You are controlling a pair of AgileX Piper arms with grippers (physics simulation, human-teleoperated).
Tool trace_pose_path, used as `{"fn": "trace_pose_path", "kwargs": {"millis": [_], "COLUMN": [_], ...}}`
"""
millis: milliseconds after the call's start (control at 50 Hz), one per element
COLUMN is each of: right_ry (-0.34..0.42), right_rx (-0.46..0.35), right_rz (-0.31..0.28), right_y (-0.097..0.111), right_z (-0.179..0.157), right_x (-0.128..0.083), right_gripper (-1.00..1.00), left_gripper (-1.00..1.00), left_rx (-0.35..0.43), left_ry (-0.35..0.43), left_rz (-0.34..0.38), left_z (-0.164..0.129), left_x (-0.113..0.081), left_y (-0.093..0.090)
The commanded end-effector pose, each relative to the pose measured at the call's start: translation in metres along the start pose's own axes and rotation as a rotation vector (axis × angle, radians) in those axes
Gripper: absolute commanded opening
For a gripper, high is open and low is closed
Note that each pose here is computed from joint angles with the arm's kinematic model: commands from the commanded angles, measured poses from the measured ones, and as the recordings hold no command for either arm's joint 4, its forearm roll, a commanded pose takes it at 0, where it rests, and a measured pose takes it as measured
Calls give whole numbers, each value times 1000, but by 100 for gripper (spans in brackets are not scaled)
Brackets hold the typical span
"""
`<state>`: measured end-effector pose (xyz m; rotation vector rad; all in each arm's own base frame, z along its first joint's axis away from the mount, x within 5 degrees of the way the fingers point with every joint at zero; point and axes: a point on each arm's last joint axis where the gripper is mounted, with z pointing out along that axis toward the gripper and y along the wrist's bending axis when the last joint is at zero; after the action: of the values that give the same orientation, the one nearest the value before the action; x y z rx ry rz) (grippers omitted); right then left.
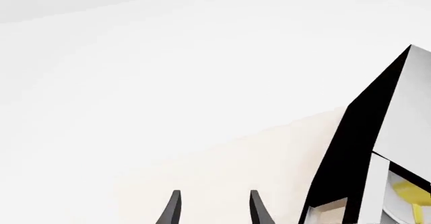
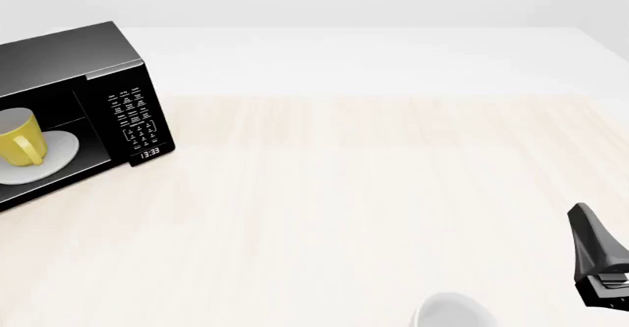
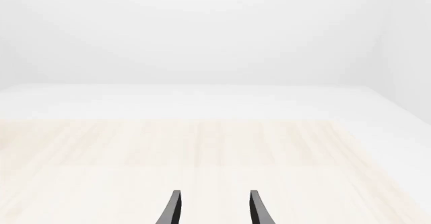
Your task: Put the yellow and white mug in the microwave and close it.
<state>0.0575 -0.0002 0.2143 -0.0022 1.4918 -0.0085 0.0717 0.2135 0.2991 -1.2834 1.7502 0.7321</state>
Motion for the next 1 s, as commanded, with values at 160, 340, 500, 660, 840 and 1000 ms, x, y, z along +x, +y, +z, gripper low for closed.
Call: {"fn": "trace_pose_path", "kwargs": {"millis": [160, 340, 500, 660, 840, 1000], "right_ry": [0, 0, 0, 0, 0, 0], "right_rx": [0, 0, 0, 0, 0, 0], "right_rz": [0, 0, 0, 0, 0, 0], "right_y": [0, 0, 0, 0, 0, 0], "right_z": [0, 0, 0, 0, 0, 0], "right_x": [0, 0, 0, 0, 0, 0], "right_gripper": [100, 100, 100, 100, 100, 100], "left_gripper": [100, 100, 100, 100, 100, 100], "left_rx": [-38, 2, 61, 97, 117, 191], "left_ry": [93, 135, 169, 187, 205, 232], "left_rz": [54, 87, 116, 131, 158, 167], "left_z": [30, 37, 40, 43, 53, 56], "left_x": [28, 41, 54, 59, 65, 73], "left_y": [12, 1, -15, -26, -32, -56]}}
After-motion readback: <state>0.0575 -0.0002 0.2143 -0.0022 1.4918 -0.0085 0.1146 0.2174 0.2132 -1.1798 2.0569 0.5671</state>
